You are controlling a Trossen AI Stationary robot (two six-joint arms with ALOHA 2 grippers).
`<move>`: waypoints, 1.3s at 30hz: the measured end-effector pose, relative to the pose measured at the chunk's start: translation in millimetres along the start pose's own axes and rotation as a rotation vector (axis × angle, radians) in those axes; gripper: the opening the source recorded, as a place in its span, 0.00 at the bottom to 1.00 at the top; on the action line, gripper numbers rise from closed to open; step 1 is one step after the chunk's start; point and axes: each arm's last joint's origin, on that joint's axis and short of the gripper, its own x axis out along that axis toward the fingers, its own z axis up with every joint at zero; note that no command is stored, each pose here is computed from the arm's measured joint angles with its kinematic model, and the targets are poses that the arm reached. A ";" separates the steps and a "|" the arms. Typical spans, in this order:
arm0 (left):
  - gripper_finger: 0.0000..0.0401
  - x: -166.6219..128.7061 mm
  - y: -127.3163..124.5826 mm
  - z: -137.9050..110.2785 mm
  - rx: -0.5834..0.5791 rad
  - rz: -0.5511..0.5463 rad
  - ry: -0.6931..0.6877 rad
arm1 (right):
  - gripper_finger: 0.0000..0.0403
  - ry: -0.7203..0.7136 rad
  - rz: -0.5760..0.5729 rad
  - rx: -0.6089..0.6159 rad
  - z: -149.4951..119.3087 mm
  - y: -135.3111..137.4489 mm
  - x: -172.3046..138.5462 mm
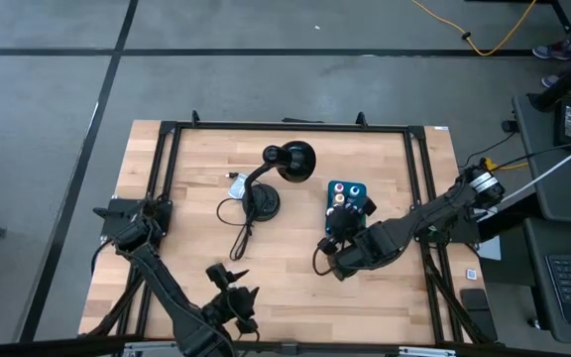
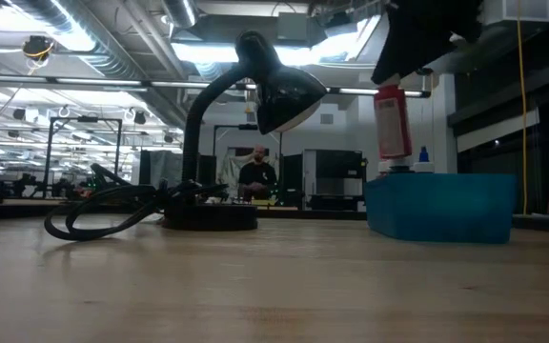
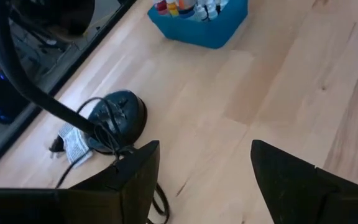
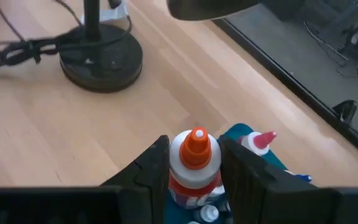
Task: Pick & Place food coloring
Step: Put the large orange food coloring bottle into the blue bin
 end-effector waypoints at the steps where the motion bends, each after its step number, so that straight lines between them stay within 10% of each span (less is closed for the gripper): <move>1: 0.61 0.0 0.0 0.1 0.012 0.001 -0.005 | 0.31 -0.003 0.002 0.014 -0.5 0.3 0.5; 39: 0.61 -10.5 -0.9 -5.4 0.079 -0.020 -0.038 | 0.32 0.010 -0.060 0.212 -53.2 11.6 17.1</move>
